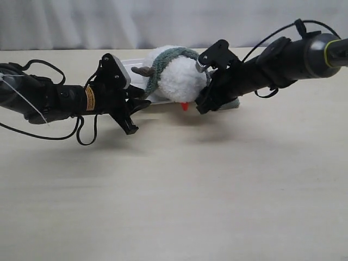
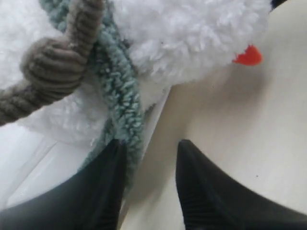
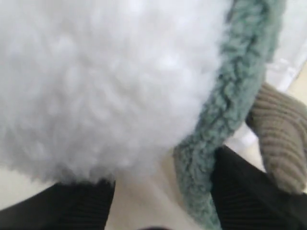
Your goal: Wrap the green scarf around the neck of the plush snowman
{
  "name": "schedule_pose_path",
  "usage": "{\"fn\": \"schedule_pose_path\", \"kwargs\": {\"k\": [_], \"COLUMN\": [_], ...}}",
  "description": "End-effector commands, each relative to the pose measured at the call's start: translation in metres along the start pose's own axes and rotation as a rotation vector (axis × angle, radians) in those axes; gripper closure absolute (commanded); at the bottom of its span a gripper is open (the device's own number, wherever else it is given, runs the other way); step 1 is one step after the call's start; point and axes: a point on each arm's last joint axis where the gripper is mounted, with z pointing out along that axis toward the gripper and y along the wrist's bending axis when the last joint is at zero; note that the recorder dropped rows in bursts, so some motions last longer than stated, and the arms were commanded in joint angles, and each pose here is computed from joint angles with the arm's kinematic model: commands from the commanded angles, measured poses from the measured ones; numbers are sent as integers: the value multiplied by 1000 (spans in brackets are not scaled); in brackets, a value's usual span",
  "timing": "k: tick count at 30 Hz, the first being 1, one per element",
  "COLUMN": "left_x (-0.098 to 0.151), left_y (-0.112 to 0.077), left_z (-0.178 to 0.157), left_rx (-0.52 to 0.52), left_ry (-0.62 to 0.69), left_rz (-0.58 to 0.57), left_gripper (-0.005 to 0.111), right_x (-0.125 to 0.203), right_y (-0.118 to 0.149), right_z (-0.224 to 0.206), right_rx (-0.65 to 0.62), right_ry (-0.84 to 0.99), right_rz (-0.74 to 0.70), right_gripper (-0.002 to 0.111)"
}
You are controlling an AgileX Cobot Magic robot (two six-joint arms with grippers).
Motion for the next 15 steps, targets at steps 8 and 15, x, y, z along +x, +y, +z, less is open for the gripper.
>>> {"fn": "schedule_pose_path", "kwargs": {"k": [8,15], "left_x": [4,4], "left_y": [10,16], "left_z": [0,-2], "left_rx": [-89,-138], "left_ry": [38,31], "left_rz": [74,79], "left_gripper": [48,49], "right_x": [-50,-79], "right_y": [-16,-32], "right_z": [-16,-17], "right_rx": [45,83], "right_ry": [-237,-354], "right_rz": [205,284], "right_gripper": [54,54]}}
